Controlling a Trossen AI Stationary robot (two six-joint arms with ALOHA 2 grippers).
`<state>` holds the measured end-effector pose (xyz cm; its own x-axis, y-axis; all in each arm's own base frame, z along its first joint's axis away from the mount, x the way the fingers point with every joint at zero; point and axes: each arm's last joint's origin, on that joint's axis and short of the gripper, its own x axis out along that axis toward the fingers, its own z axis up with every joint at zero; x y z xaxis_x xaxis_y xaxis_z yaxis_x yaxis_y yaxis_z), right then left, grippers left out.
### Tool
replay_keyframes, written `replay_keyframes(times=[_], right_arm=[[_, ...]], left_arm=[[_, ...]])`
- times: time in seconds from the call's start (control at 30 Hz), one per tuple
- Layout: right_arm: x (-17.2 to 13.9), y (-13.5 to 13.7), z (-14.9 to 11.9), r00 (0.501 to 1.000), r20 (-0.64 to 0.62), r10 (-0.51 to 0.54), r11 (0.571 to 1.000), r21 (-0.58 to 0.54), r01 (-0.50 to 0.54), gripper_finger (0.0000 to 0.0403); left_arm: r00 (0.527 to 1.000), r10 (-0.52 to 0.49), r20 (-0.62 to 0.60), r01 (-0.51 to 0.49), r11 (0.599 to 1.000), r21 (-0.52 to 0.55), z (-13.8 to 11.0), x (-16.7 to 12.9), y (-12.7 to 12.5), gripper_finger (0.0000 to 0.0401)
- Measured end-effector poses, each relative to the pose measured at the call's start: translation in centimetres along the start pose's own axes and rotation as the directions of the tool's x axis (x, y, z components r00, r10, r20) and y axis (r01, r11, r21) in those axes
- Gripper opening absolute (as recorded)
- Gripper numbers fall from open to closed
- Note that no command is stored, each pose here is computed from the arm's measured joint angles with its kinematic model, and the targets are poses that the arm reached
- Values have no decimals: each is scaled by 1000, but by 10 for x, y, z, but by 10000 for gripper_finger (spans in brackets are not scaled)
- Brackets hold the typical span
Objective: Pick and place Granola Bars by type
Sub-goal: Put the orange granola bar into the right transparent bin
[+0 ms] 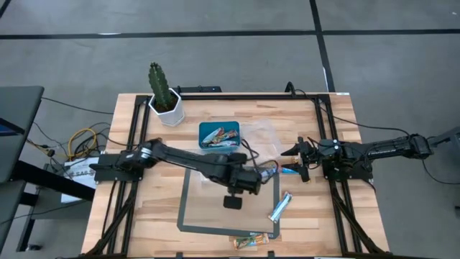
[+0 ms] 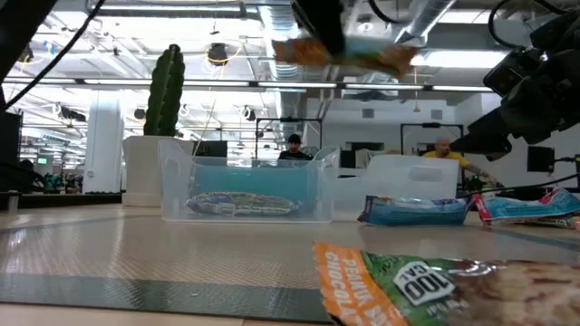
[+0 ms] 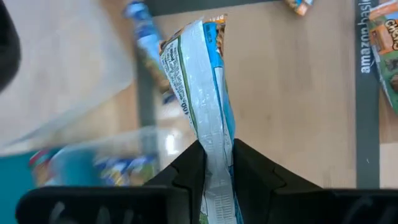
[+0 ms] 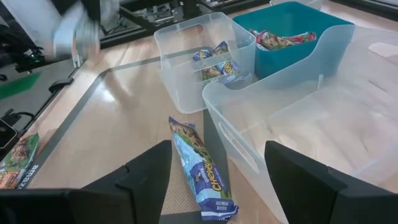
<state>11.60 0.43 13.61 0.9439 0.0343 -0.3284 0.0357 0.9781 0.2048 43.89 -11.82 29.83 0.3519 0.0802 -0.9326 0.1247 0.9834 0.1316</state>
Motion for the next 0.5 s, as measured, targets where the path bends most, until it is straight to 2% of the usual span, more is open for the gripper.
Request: replay_keyframes(times=[0.27, 0.5], right_arm=[[0, 0, 0, 1000, 0, 0, 1000, 0, 0, 249], [0, 0, 0, 1000, 0, 0, 1000, 0, 0, 249]], left_arm=[[983, 182, -30, -184, 979, -82, -25, -60, 20, 68], [975, 213, -56, -219, 967, -133, -36, -77, 24, 68]])
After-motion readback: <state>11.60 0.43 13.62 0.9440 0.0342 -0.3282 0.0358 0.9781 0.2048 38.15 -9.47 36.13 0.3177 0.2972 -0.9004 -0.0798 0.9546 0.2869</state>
